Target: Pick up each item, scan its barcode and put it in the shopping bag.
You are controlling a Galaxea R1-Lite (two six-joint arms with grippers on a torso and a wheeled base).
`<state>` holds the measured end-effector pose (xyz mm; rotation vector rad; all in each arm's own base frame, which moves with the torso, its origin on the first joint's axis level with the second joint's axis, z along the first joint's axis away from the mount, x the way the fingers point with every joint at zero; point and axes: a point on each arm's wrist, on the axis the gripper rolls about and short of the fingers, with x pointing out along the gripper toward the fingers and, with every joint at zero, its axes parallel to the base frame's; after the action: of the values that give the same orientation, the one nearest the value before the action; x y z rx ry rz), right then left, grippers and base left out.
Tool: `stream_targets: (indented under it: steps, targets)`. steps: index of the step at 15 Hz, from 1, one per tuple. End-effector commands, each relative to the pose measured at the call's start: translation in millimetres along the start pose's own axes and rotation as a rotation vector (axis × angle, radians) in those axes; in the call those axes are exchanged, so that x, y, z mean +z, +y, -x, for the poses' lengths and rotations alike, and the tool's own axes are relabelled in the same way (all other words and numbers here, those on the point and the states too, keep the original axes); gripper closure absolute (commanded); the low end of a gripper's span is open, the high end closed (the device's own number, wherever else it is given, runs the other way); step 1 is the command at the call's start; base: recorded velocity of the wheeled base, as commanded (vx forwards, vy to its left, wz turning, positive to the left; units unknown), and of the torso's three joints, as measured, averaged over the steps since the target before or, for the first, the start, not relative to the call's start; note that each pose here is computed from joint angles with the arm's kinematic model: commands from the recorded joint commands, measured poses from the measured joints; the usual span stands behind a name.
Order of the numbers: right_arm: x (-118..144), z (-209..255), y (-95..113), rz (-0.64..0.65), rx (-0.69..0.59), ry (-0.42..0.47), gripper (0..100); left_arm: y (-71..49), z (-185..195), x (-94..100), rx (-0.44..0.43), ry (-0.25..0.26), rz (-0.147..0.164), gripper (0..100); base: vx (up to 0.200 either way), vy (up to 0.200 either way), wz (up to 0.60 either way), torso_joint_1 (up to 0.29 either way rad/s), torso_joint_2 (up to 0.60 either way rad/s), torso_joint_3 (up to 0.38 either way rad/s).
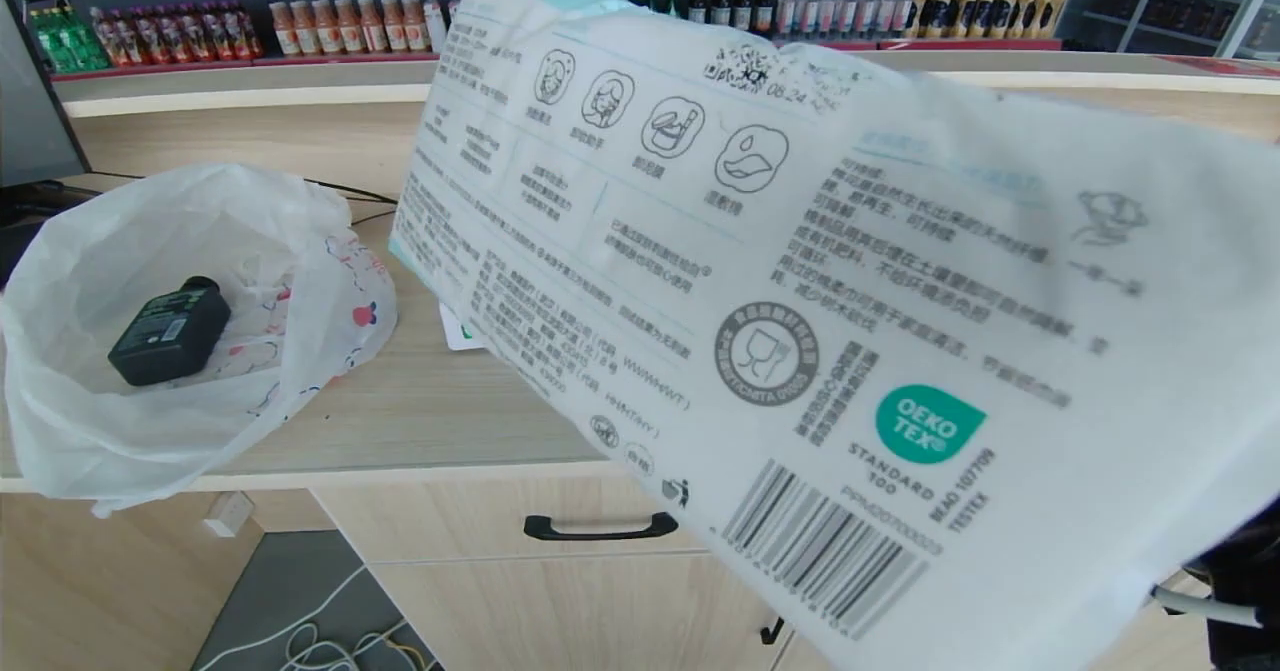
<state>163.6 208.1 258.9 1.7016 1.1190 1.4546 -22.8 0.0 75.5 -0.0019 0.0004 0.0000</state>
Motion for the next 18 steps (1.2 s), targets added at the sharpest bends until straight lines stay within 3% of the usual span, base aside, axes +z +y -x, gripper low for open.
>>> stream_targets:
  steps: [1, 5, 18]
  targets:
    - [19, -4, -26, -0.105, -0.025, -0.016, 100, 0.0, 0, 0.0, 0.000, 0.000, 0.001, 0, 0.000, 0.000, 0.00, 0.000, 0.00, 0.000]
    - [25, -8, -37, -0.163, -0.050, -0.021, 100, 0.0, 0, 0.0, 0.000, 0.000, 0.001, 0, 0.000, 0.000, 0.00, 0.000, 0.00, 0.000]
    - [26, -1, -44, -0.338, -0.073, -0.047, 100, 0.0, 0, 0.0, 0.000, 0.000, 0.001, 0, 0.000, 0.000, 0.00, 0.000, 0.00, 0.000]
